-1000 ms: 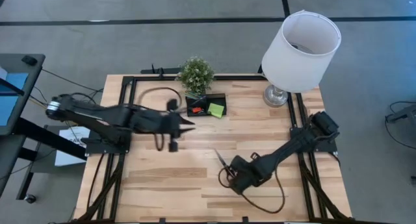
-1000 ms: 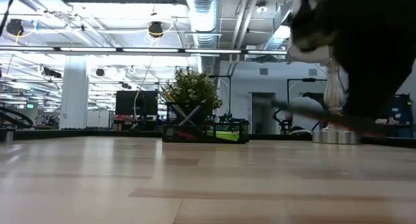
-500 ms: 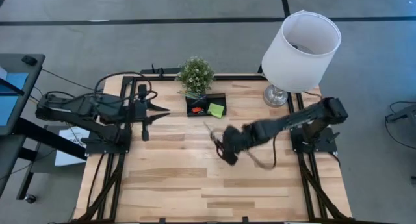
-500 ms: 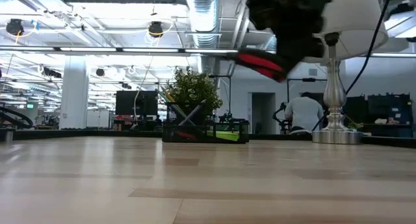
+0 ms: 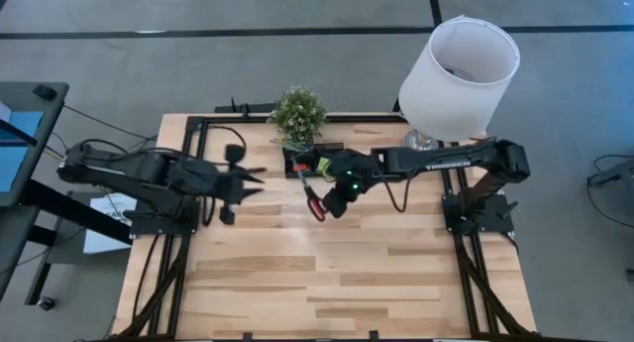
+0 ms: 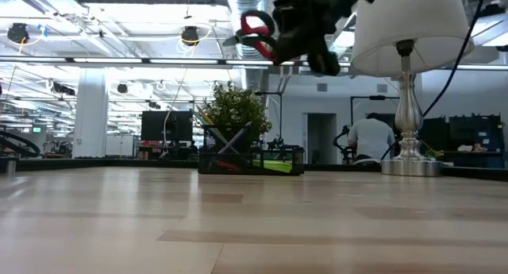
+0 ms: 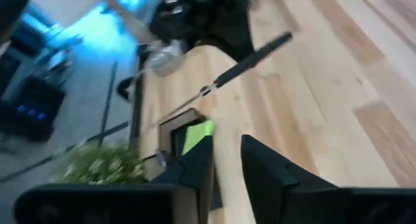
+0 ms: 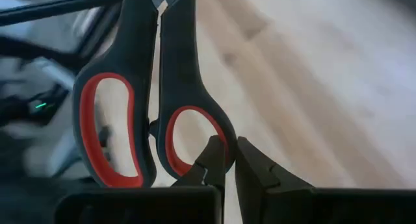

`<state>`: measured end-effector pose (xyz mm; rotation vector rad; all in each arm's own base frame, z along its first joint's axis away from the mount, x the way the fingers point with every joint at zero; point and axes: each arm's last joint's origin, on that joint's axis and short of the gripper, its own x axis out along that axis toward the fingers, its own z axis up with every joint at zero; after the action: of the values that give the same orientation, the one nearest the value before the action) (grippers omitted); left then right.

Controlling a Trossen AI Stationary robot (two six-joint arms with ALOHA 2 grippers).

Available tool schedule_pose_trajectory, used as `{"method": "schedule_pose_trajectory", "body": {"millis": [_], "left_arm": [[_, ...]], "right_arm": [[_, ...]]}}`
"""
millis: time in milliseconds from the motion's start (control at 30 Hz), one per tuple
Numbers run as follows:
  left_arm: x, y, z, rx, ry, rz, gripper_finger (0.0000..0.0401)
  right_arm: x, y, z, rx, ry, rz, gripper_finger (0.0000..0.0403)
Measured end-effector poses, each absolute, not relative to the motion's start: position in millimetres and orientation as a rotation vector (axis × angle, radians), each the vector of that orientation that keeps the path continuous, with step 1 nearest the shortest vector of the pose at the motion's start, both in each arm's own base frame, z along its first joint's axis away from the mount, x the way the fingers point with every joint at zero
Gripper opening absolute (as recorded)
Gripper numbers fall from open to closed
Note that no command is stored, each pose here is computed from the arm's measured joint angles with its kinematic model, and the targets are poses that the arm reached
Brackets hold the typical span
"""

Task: Pick and place office supplies into organizer
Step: Put the black scissors into the black organizer

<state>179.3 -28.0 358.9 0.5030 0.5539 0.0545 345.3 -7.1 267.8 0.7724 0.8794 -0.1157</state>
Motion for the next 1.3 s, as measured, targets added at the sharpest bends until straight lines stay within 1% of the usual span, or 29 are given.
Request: {"method": "schedule_pose_trajectory", "body": {"millis": [67, 167, 367, 500, 633, 833, 1133, 1300], "left_arm": [[190.4, -31.9, 352.1, 0.552, 0.583, -0.018, 0.0087], [211.8, -38.5, 341.1, 0.619, 0.601, -0.113, 0.0115], [256.0, -48.3, 314.7, 0.777, 0.628, -0.181, 0.0163], [282.0, -57.5, 292.7, 0.865, 0.646, -0.224, 0.0180], [301.8, -71.5, 277.0, 0.923, 0.611, -0.243, 0.0183], [314.0, -85.8, 273.7, 1.028, 0.547, -0.140, 0.0183], [316.0, -83.3, 268.6, 0.979, 0.565, -0.174, 0.0183], [319.1, -79.9, 263.5, 0.935, 0.595, -0.146, 0.0181]], "right_arm": [[351.0, -9.8, 262.8, 0.802, 0.883, -0.064, 0.0005], [356.5, -15.5, 255.0, 0.841, 0.896, -0.051, 0.0005], [363.3, -20.3, 241.1, 0.878, 0.938, -0.017, 0.0005], [363.7, -18.2, 241.6, 0.852, 0.931, -0.010, 0.0008], [363.3, -12.8, 241.3, 0.802, 0.934, 0.009, 0.0005], [363.6, -5.6, 243.6, 0.760, 0.928, 0.043, 0.0005], [367.3, -1.6, 246.7, 0.742, 0.880, 0.059, 0.0005], [369.6, -0.9, 248.7, 0.736, 0.850, 0.068, 0.0005]]}}
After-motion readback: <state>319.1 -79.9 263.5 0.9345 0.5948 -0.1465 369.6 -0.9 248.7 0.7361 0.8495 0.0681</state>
